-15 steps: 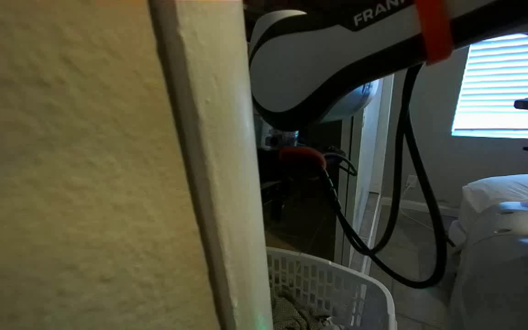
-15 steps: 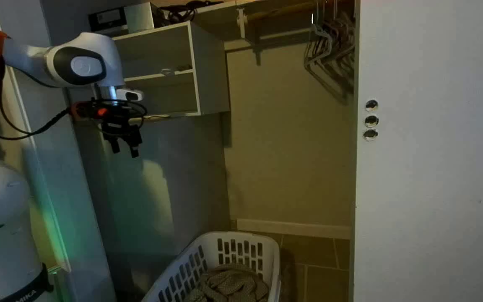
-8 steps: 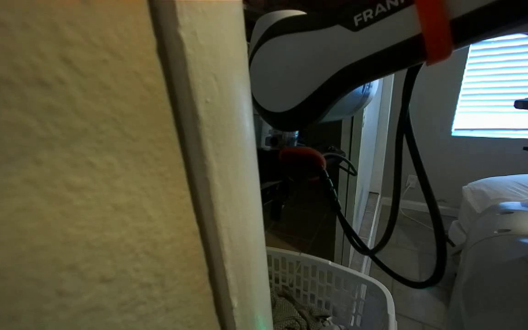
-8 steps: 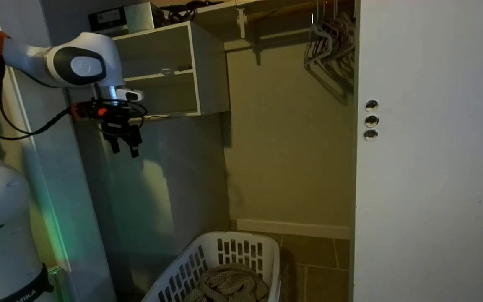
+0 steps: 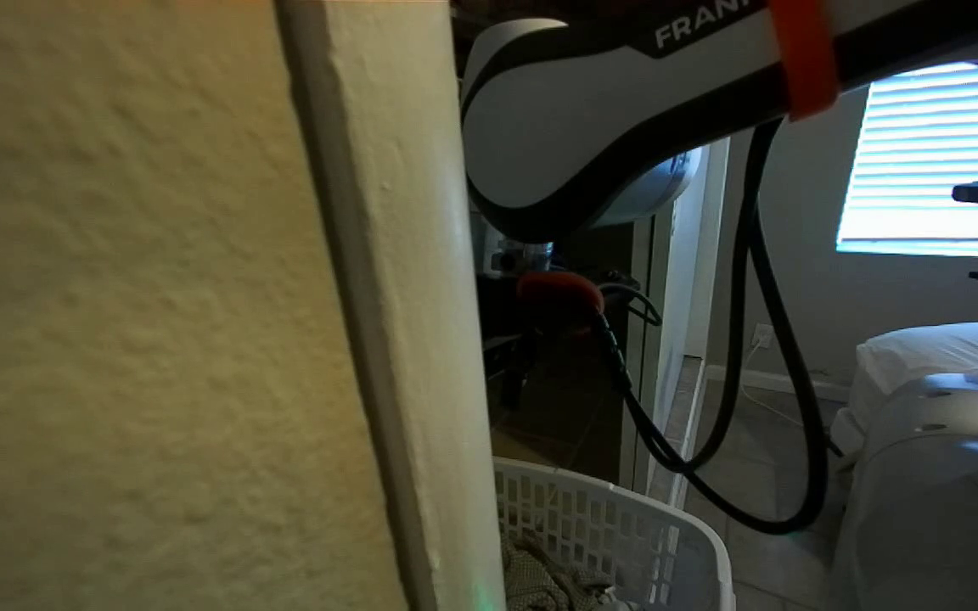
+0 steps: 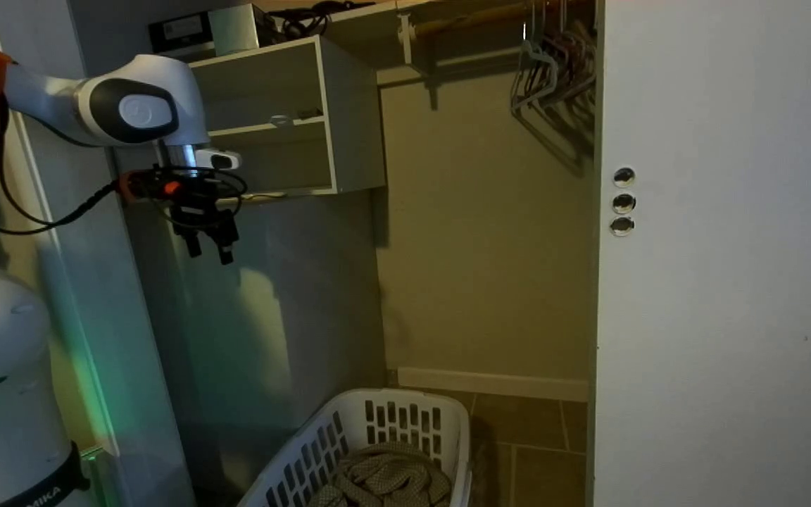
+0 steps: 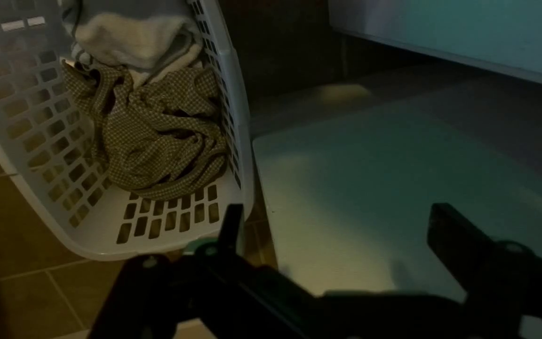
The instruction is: Move the white hanger to the bottom shelf
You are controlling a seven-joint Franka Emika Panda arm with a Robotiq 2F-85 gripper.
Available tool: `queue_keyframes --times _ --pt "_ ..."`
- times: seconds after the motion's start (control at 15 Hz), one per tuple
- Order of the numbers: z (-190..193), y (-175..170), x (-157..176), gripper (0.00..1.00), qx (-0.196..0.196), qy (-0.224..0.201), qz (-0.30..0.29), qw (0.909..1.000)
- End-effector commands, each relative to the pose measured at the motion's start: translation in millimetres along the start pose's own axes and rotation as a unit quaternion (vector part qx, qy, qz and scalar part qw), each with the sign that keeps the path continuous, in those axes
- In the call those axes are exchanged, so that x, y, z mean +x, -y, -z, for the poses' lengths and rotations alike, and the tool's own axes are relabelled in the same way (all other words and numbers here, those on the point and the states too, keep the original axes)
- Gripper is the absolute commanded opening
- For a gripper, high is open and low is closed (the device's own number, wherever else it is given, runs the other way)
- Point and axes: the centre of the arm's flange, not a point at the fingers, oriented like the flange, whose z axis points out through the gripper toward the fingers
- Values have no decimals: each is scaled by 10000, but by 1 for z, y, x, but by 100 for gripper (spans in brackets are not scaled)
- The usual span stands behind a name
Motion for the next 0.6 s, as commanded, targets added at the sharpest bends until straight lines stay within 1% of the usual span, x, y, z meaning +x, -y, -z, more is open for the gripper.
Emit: queue_keyframes --times 0.0,0.2,0.27,0.4,0.53 --pt "8 4 2 100 42 -144 66 9999" --pt "51 10 17 100 151 -829 178 9963" --pt "69 11 23 100 81 -1031 162 9945" --pt "102 13 33 100 249 -1361 97 9903" --pt "132 13 47 100 500 -1560 65 9865"
